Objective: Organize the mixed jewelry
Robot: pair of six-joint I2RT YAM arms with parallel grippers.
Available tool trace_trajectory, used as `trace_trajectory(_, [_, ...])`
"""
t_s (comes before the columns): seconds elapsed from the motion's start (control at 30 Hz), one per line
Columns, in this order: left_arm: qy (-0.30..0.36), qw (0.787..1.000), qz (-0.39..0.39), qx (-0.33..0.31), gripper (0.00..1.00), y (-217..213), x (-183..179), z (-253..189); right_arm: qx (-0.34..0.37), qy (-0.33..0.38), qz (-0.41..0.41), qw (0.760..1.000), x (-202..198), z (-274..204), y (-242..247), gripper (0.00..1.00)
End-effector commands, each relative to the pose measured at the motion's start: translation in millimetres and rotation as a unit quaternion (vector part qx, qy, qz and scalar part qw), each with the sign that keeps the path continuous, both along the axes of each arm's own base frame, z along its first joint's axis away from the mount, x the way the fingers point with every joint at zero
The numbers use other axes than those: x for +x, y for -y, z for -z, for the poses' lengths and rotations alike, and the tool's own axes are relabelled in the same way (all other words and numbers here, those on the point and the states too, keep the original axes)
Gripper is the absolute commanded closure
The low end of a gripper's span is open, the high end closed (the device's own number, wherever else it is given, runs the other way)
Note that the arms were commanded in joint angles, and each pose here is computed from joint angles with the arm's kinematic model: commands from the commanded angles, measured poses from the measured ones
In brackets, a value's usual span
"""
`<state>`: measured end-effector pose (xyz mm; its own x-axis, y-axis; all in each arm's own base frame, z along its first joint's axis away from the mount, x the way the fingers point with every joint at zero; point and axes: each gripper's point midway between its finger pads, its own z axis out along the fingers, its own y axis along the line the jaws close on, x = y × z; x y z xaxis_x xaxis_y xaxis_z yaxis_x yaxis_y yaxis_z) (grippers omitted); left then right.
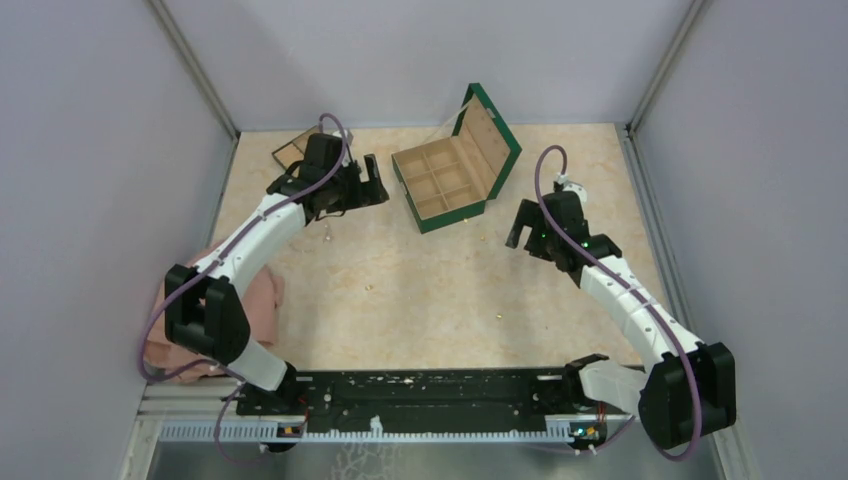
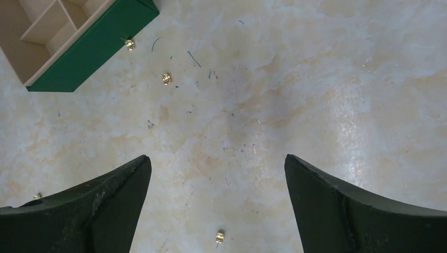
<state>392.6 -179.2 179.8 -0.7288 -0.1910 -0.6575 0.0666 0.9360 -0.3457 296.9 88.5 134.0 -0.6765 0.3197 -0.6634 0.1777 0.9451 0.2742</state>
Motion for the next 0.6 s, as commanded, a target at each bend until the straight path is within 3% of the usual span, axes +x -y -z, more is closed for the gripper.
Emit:
trace_trajectory(0.0, [0.033,0.999,-0.029,-0.005,0.01,-9,3,-14,0.014,0.039,-0.018,0.999,15,-21,-11,0.04])
trace_trajectory(0.3, [0.075,0.997,0.014,-0.029,0.01,0,-4,-24,0.013,0.044,-0.035,0.998,14,-20,-14,0.04])
trace_trajectory(0.4, [0.075,0.997,0.01,-0.027,0.01,-1,-5,-20,0.015,0.047,0.03,0.998,18,-17,-1,0.04])
trace_trajectory(0.47, [0.061,0.995,0.068,-0.029,0.01,14,-14,-9,0.033,0.039,0.076,0.996,19,-12,3,0.04])
trace_trajectory(0.57, [0.017,0.989,0.149,-0.017,0.01,43,-37,8,0.062,0.004,0.077,0.995,21,1,-10,0.04])
